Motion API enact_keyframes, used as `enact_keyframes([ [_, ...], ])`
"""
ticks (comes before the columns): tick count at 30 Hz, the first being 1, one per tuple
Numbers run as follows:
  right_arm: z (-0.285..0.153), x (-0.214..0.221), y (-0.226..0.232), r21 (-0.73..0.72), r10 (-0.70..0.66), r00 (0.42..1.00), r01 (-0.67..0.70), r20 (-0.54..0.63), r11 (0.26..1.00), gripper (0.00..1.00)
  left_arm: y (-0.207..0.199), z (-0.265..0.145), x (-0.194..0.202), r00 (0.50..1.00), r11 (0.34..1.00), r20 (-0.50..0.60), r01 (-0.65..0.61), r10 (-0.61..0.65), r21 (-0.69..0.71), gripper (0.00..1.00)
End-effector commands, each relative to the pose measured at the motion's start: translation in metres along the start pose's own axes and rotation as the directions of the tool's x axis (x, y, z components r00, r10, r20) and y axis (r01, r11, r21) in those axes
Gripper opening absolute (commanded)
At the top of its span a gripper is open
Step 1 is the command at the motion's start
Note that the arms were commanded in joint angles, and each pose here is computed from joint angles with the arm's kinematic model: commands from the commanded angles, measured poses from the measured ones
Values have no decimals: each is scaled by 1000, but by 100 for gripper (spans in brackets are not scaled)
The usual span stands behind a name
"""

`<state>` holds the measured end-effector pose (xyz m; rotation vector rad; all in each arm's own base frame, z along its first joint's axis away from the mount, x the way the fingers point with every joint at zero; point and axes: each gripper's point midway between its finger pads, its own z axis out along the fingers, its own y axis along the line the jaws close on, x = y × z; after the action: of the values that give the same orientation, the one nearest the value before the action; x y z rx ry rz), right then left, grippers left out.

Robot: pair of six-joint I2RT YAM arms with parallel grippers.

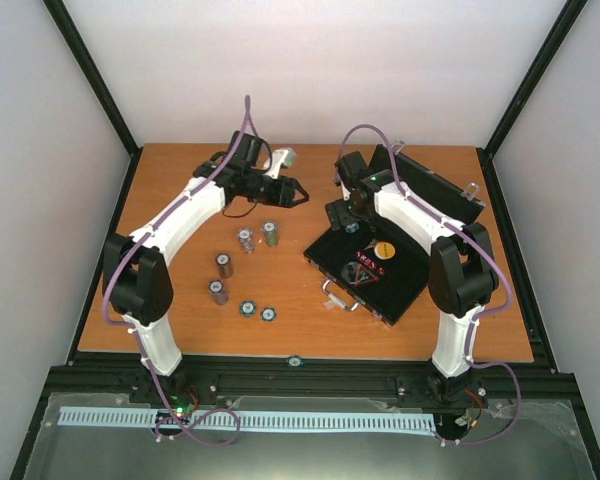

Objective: Pack up texas hold em set

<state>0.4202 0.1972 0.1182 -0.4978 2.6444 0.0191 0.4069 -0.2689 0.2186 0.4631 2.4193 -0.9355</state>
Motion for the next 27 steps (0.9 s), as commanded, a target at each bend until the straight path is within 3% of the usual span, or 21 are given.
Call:
enact_keyframes([
  [1,-3,6,-13,40,68,998,-68,-3,997,100,-57,9,17,998,979,-61,4,9,206,53],
  [6,8,22,-21,65,81,996,-78,-41,995,100,-51,27,41,991,966,-115,97,-71,239,51],
  [11,13,32,-27,91,101,994,-97,-49,991,100,-42,43,57,980,954,-152,161,-125,253,34],
  [16,11,33,-37,115,123,991,-116,-48,987,100,-39,54,64,969,933,-169,220,-178,283,8],
  [19,11,30,-35,99,121,992,-116,-40,988,100,-36,61,66,966,935,-176,231,-188,269,1],
  [27,17,25,-18,-2,109,994,-109,-26,994,97,-28,83,88,950,958,-243,239,-196,162,1],
])
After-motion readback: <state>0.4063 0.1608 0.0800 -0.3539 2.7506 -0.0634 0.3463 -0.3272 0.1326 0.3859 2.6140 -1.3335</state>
